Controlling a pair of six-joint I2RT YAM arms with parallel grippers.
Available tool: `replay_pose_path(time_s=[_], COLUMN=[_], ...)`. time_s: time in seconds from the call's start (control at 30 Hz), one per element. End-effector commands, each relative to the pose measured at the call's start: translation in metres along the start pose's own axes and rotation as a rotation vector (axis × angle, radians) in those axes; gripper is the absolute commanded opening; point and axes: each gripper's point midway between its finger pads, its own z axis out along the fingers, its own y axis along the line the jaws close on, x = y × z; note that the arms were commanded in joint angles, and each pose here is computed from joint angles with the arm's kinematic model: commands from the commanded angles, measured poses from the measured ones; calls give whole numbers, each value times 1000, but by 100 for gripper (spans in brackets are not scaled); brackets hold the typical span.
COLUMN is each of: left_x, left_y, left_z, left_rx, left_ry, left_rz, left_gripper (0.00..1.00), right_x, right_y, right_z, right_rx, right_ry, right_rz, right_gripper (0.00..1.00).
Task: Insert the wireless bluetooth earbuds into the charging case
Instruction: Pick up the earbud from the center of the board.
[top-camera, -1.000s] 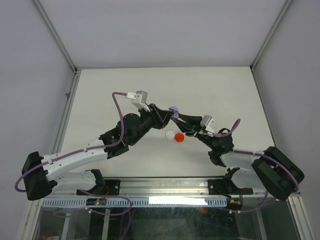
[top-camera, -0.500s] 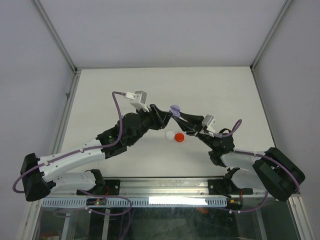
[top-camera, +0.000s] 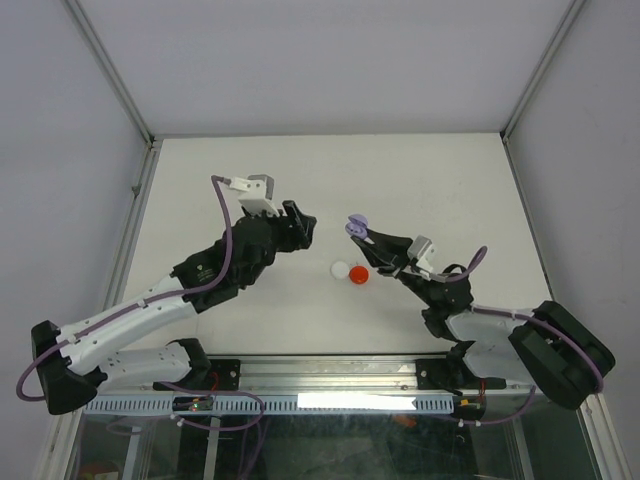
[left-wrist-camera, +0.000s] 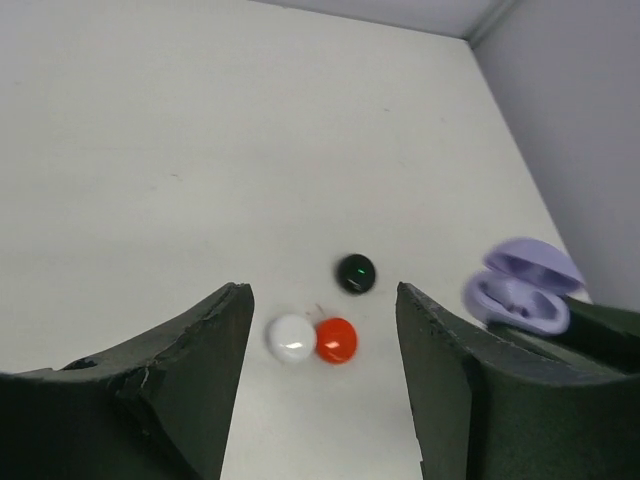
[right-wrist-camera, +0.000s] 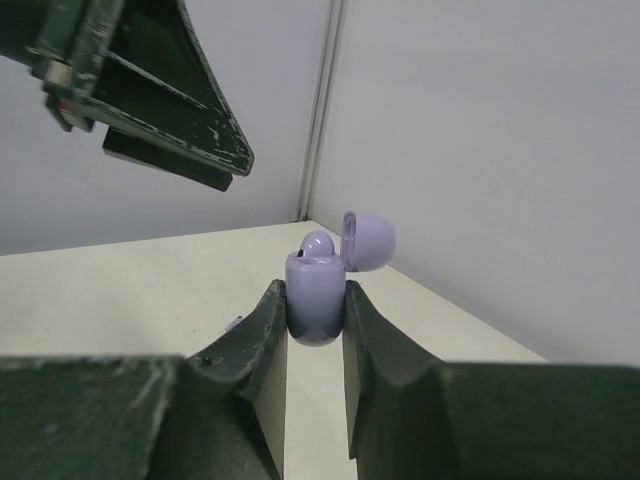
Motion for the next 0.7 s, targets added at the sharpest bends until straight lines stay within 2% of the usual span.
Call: replay_pose_path(time_s=[0.0,0.23,0.5,0.67], left_x=[-3,15,23,45], left_y=[54,137,224,263], left_z=[15,43,64,81], left_rx=[-163,-342,-563,-596], left_ry=[58,221,376,517], left_rz=[89,149,202,182], left_gripper=[61,62,61,58], right_x=[-31,-19,-14,-13], right_y=[-8,-5,-5,-7], right_z=[-6,-19,-31,-35], right_rx=[37,32,41,53], right_ry=[-111,-38,-12,6], right_rz=[-63,-83,-97,-118], right_gripper=[0,0,0,0])
